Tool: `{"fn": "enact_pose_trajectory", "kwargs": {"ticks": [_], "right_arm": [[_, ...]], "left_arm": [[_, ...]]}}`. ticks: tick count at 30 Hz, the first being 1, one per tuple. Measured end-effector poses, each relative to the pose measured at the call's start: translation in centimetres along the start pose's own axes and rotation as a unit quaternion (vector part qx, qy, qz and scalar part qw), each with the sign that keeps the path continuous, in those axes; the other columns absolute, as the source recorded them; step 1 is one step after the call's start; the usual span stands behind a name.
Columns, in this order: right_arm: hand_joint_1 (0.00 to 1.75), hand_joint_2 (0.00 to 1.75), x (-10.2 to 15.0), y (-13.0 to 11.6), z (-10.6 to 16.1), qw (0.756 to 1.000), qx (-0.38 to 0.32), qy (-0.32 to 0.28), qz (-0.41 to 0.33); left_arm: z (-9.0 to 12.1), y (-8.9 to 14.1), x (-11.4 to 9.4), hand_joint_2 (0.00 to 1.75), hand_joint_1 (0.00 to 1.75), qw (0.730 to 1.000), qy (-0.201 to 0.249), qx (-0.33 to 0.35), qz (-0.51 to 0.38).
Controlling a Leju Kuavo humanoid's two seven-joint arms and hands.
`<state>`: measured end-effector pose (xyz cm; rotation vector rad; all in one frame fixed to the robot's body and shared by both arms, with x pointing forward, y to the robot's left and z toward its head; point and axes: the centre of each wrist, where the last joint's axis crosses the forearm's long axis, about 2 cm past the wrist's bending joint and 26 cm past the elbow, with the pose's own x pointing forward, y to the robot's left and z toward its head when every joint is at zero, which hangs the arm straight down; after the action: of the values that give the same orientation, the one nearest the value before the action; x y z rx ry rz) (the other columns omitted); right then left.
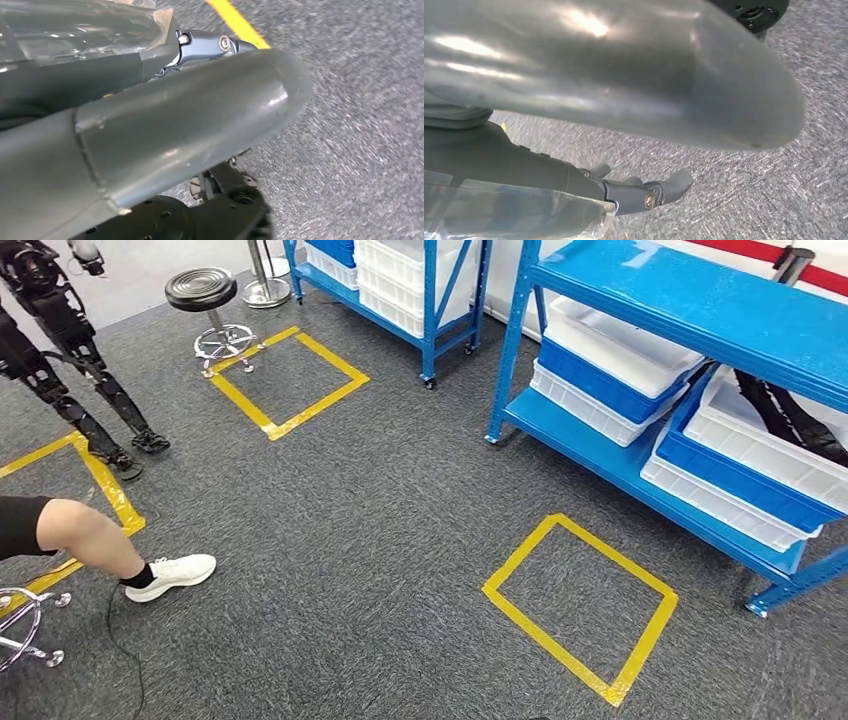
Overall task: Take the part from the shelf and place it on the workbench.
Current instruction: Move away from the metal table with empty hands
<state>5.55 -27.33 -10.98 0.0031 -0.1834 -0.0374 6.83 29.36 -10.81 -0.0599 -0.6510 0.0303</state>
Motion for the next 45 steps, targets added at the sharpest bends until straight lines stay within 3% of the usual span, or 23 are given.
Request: {"fn": "enact_pose_trajectory", "kwargs": {"ticks": [45], "right_arm": [[0.0, 0.0, -0.5, 0.2, 0.0, 1.0, -0.005, 0.023, -0.001]], "left_arm": [[0.7, -0.3, -1.3, 0.0, 0.0, 1.0, -0.018, 0.019, -0.008]]}}
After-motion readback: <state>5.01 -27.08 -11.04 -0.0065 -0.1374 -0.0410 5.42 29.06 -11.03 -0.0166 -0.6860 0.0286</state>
